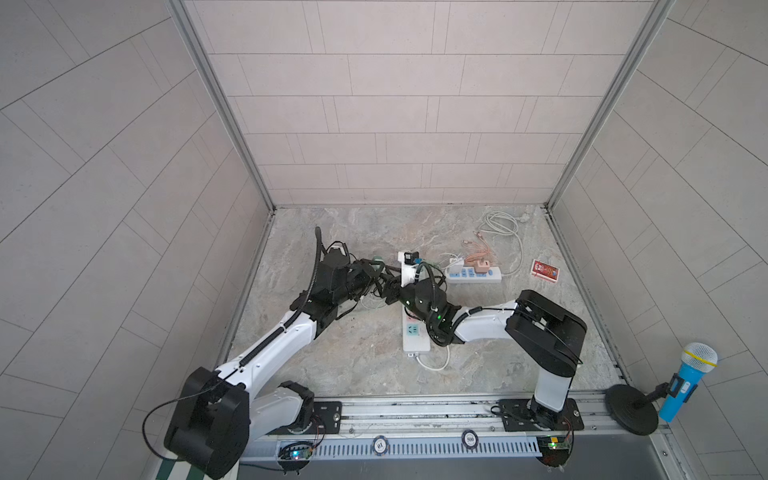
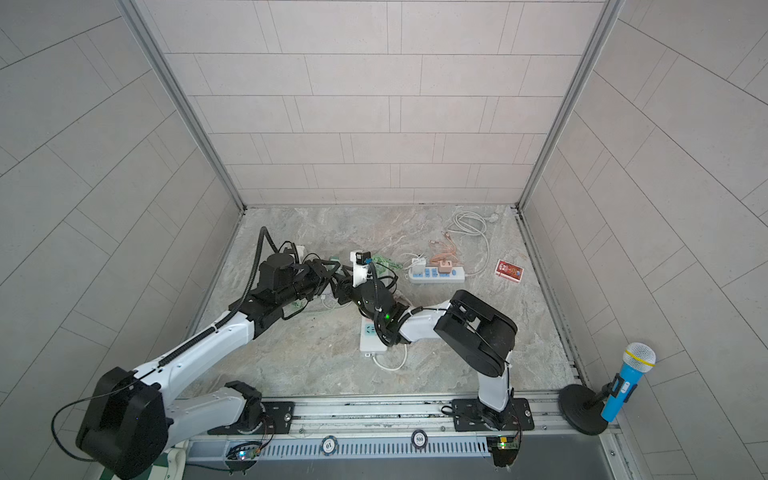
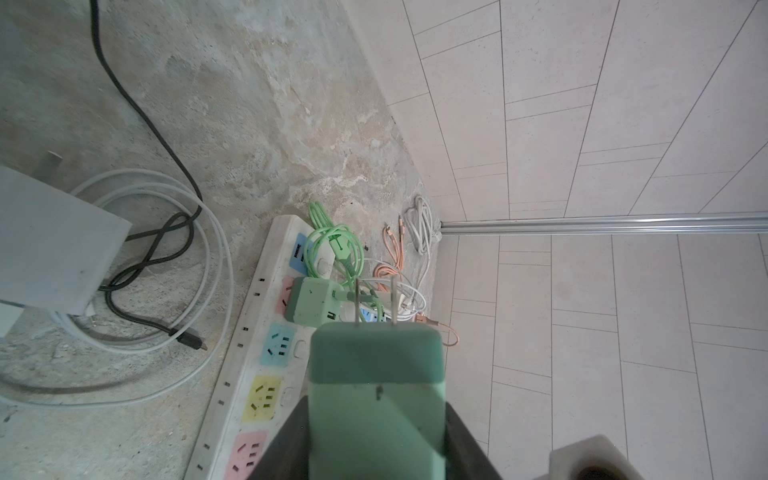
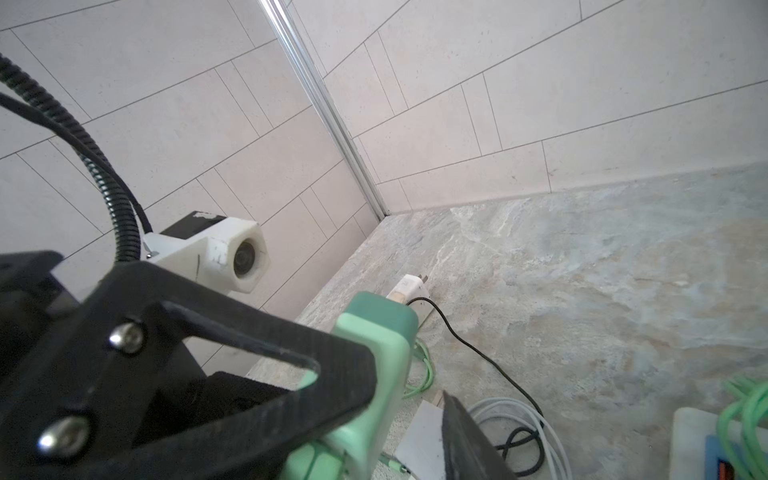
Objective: Insert the plug
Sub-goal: 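Close the right gripper on the green charger held by the left gripper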
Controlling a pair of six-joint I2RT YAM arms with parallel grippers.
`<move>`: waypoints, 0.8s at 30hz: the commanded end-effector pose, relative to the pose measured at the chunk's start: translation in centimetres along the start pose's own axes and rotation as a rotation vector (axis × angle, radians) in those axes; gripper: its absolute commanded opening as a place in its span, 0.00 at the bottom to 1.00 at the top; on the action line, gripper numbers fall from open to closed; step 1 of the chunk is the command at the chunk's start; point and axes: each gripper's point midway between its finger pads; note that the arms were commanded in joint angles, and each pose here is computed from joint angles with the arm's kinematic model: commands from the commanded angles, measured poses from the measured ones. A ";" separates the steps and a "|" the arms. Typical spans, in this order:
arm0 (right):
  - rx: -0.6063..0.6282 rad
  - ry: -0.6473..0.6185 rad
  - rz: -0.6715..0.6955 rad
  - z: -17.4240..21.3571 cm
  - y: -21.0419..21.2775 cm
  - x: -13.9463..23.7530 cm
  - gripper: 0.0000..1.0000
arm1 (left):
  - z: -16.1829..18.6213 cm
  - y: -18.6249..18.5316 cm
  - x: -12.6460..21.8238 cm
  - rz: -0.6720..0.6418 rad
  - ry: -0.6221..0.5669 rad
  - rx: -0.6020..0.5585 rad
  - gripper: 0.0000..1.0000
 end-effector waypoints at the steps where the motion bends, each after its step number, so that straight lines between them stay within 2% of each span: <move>1: -0.009 -0.118 -0.015 -3.0 0.8 -0.1 0.48 | 1.4 0.4 0.4 0.004 0.048 0.007 0.20; 3: 0.000 -0.109 -0.017 -2.9 0.9 -0.4 0.45 | 1.4 0.3 0.4 0.009 0.049 0.011 0.20; 8: -0.002 -0.107 -0.019 -2.8 0.8 -0.5 0.21 | 1.2 0.0 0.4 0.035 0.037 0.014 0.22; 14: 0.001 -0.070 0.031 -2.6 -0.3 0.2 0.13 | -0.6 -1.1 1.6 0.033 -0.048 -0.088 0.54; 16: 0.001 -0.065 0.036 -2.6 -0.7 0.5 0.12 | -1.5 -0.7 2.3 -0.004 -0.102 -0.123 0.57; 20: -0.008 -0.063 0.042 -2.8 -1.8 1.0 0.10 | -2.5 -1.0 3.3 -0.004 -0.144 -0.159 0.74; 22: -0.033 -0.027 0.025 -3.1 -2.1 0.9 0.09 | -3.3 -1.8 4.1 -0.009 -0.161 -0.251 0.76; 24: -0.048 0.081 0.047 -2.7 -2.7 0.8 0.08 | -4.3 -2.4 5.2 -0.069 -0.187 -0.394 0.83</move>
Point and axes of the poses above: each gripper's point midway between its finger pads, its own x axis back along the fingers, its own y axis along the line the jaws close on, z = x × y, and after that the axes turned 8 degrees about -x, right-handed
